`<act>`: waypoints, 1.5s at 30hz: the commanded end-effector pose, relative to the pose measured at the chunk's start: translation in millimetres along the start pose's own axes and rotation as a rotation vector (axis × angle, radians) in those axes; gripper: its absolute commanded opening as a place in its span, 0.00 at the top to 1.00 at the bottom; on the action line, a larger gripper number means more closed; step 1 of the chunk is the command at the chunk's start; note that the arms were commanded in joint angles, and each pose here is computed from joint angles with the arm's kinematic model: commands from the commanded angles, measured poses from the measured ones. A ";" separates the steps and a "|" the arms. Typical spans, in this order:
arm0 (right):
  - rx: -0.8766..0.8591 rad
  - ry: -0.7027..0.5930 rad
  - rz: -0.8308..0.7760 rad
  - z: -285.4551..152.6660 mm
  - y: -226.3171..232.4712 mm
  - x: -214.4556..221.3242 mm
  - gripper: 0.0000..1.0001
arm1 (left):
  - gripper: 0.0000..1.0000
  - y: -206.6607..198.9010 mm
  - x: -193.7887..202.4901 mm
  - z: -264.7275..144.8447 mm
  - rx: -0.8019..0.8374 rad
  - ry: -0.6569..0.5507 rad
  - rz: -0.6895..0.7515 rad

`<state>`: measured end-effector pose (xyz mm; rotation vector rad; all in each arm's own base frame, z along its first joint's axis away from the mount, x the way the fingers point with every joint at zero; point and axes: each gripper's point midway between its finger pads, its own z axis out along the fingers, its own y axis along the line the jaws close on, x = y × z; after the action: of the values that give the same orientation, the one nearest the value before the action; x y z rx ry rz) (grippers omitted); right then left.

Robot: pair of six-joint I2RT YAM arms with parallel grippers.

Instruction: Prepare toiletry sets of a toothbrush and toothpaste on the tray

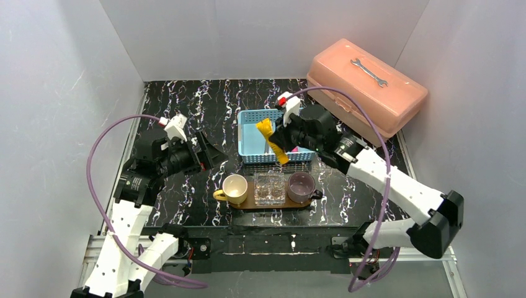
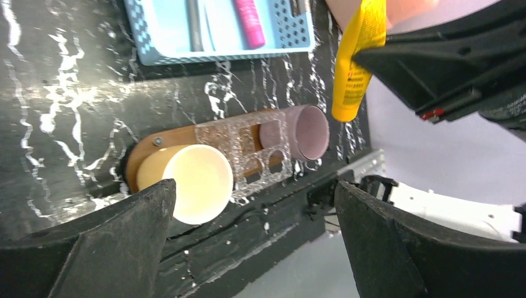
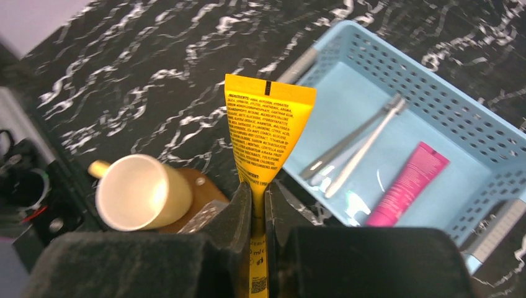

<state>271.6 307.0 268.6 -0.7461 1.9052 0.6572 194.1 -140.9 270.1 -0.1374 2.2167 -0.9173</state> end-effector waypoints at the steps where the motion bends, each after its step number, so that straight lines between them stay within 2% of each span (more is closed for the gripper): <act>1: -0.113 -0.143 -0.057 -27.7 36.2 -28.1 0.99 | 0.01 -37.5 2.5 -7.6 0.174 0.069 -0.023; 7: -0.216 -0.243 0.047 -47.4 79.1 -35.3 0.99 | 0.01 -60.9 13.7 -16.9 0.325 0.128 -0.023; 15: -0.277 -0.403 0.233 -65.6 124.8 -59.5 0.99 | 0.01 -71.2 27.6 -28.8 0.436 0.136 0.020; 27: -0.375 -0.593 0.508 -83.0 156.6 -89.3 0.99 | 0.01 -83.4 45.2 -42.1 0.595 0.148 0.036; 36: -0.435 -0.651 0.611 -79.2 174.6 -102.8 0.99 | 0.11 -95.4 46.5 -54.5 0.683 0.134 0.067; 45: -0.472 -0.694 0.674 -75.4 182.6 -110.5 0.99 | 0.29 -105.1 49.0 -67.3 0.752 0.128 0.091</act>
<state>134.8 409.4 377.2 -0.1979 1.4788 1.4724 107.6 -196.6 334.5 0.3117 1.8690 -1.6237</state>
